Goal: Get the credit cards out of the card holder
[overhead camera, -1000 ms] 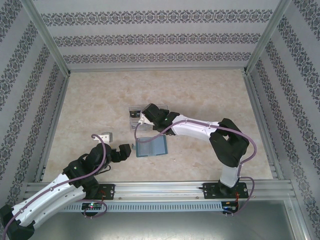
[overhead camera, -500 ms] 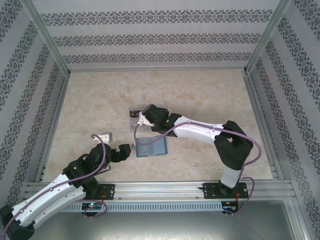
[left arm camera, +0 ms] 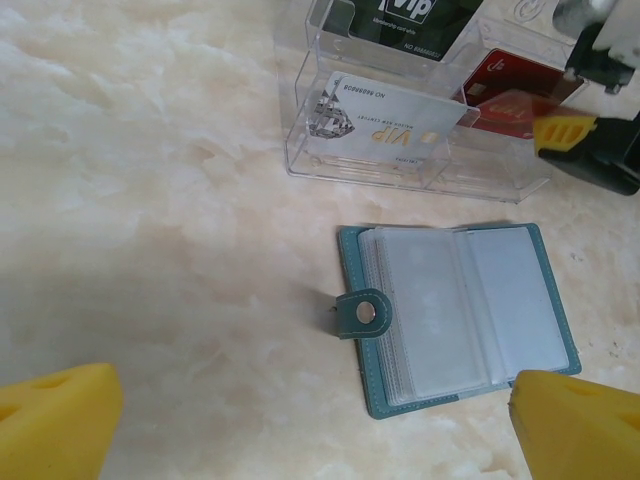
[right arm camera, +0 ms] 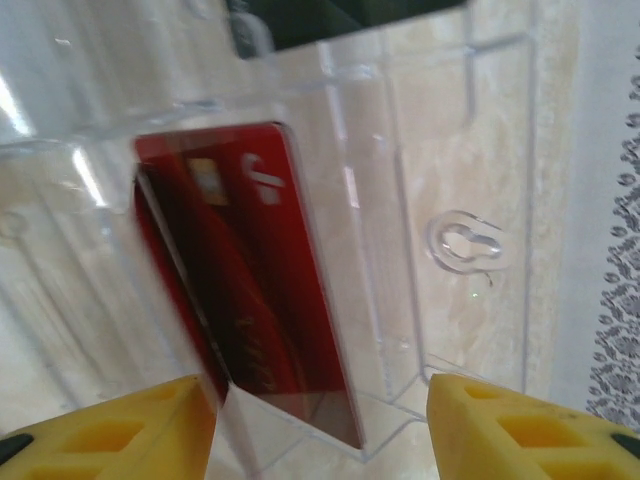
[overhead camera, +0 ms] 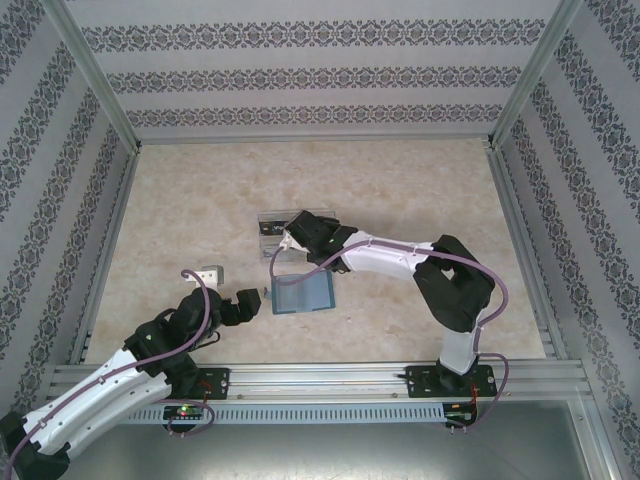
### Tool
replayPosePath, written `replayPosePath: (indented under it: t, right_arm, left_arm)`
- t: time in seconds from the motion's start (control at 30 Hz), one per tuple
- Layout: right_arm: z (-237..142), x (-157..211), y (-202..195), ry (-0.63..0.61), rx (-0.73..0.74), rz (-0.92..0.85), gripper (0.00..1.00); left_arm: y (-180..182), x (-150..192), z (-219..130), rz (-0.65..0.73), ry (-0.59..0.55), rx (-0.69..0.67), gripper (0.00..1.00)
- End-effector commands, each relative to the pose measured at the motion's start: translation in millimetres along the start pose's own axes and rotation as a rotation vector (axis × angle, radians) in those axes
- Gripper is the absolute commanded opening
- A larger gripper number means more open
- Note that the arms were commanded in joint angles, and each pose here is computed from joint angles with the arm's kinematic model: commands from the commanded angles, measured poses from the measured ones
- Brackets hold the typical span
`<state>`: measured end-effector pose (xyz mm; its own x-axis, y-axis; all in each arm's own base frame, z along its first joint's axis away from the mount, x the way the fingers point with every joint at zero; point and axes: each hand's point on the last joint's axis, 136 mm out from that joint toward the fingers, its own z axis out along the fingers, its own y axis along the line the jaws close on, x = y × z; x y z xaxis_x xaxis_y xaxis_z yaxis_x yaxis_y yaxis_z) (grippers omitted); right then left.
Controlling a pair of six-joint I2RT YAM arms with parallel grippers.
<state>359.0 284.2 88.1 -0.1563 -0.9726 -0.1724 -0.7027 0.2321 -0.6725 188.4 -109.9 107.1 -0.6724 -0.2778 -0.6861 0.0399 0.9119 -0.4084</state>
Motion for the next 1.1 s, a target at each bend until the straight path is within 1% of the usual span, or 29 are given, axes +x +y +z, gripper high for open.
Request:
replayPosePath:
  t: [0.0,0.2,0.37,0.47,0.57,0.83,0.93,1.0,1.07]
  right_arm:
    - [-2.5,-6.0,-28.6,0.000,0.095,0.083,0.58]
    - [0.7,-0.4,-37.6,0.030,0.124,0.121,0.57]
    - [-21.6,-6.4,-44.1,-0.039,0.132,0.178,0.58]
    - [-40.6,-9.0,-51.8,-0.096,0.135,0.263,0.58]
    - [-54.7,-9.2,-51.2,-0.155,0.098,0.341,0.60]
    - [-61.9,-1.3,-51.1,-0.163,0.120,0.394,0.60]
    - [-73.2,-1.0,-60.0,-0.209,0.127,0.509,0.58]
    - [-83.3,1.1,-66.5,-0.260,0.103,0.638,0.57]
    - [-91.0,11.2,-74.9,-0.275,0.077,0.787,0.56]
  left_arm:
    - [8.7,2.1,1.0,0.020,-0.004,-0.033,1.00]
    - [8.1,1.7,0.7,0.019,-0.005,-0.031,1.00]
    - [7.8,1.5,0.4,0.020,-0.004,-0.030,1.00]
    - [7.3,1.3,0.4,0.020,-0.004,-0.029,1.00]
    - [6.9,1.3,1.0,0.018,-0.002,-0.029,1.00]
    - [5.2,2.8,2.5,0.012,0.011,-0.026,1.00]
    - [3.5,3.3,2.2,0.008,0.015,-0.018,1.00]
    - [3.0,3.4,2.1,0.008,0.017,-0.016,1.00]
    - [1.9,2.9,1.8,0.007,0.019,-0.013,1.00]
